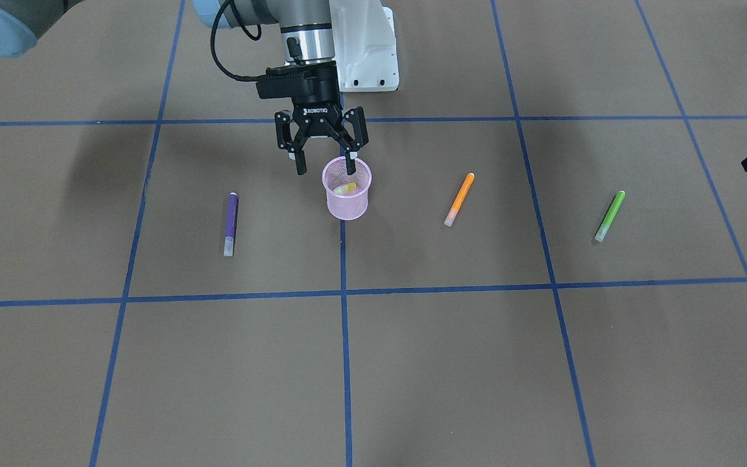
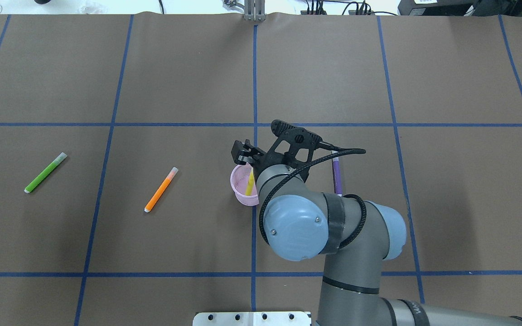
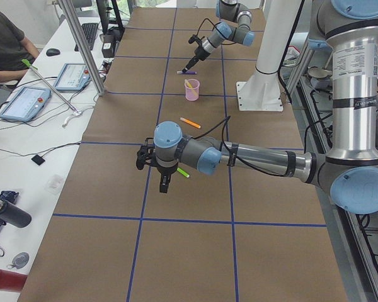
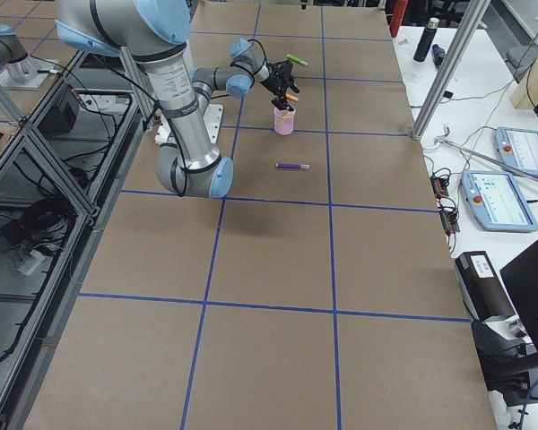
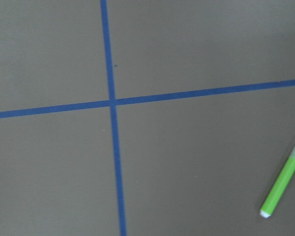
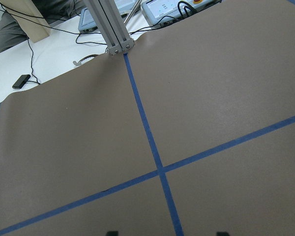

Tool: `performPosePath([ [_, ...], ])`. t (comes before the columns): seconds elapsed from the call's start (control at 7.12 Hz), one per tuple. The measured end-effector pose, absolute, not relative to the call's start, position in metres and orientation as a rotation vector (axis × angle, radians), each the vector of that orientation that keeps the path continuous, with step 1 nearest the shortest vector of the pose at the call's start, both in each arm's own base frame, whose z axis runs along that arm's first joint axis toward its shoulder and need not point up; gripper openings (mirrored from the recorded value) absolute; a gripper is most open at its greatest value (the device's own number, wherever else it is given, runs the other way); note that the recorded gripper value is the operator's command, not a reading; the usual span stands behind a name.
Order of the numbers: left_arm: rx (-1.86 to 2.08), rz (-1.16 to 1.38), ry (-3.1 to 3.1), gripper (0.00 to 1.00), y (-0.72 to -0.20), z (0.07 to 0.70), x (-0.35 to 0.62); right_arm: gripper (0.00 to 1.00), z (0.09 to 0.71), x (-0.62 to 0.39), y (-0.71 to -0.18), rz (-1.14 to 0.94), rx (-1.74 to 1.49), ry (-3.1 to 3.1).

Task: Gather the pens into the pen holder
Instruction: 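Lower the yellow pen into the cup and open the right gripper, then reach the left gripper to the orange pen while the right moves toward the purple pen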

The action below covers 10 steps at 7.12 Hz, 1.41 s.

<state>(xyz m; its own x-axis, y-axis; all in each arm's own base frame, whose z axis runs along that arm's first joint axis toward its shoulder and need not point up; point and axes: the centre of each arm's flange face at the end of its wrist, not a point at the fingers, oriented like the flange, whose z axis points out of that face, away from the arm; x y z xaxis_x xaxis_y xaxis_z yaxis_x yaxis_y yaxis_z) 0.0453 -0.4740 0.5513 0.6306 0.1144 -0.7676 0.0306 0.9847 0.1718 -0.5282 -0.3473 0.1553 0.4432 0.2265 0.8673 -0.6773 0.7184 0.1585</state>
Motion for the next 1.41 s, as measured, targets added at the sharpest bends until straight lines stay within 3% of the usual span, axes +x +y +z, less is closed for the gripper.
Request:
performPosePath([
  [0.98, 0.218, 0.214, 0.966, 0.94, -0.495, 0.406, 0.244, 0.99, 0.272, -0.343, -0.441, 0.233, 0.126, -0.906],
  [1.41, 0.155, 0.353, 0.828, 0.82, -0.469, 0.338, 0.382, 1.0, 0.332, -0.292, -0.45, 0.138, 0.069, -0.865],
])
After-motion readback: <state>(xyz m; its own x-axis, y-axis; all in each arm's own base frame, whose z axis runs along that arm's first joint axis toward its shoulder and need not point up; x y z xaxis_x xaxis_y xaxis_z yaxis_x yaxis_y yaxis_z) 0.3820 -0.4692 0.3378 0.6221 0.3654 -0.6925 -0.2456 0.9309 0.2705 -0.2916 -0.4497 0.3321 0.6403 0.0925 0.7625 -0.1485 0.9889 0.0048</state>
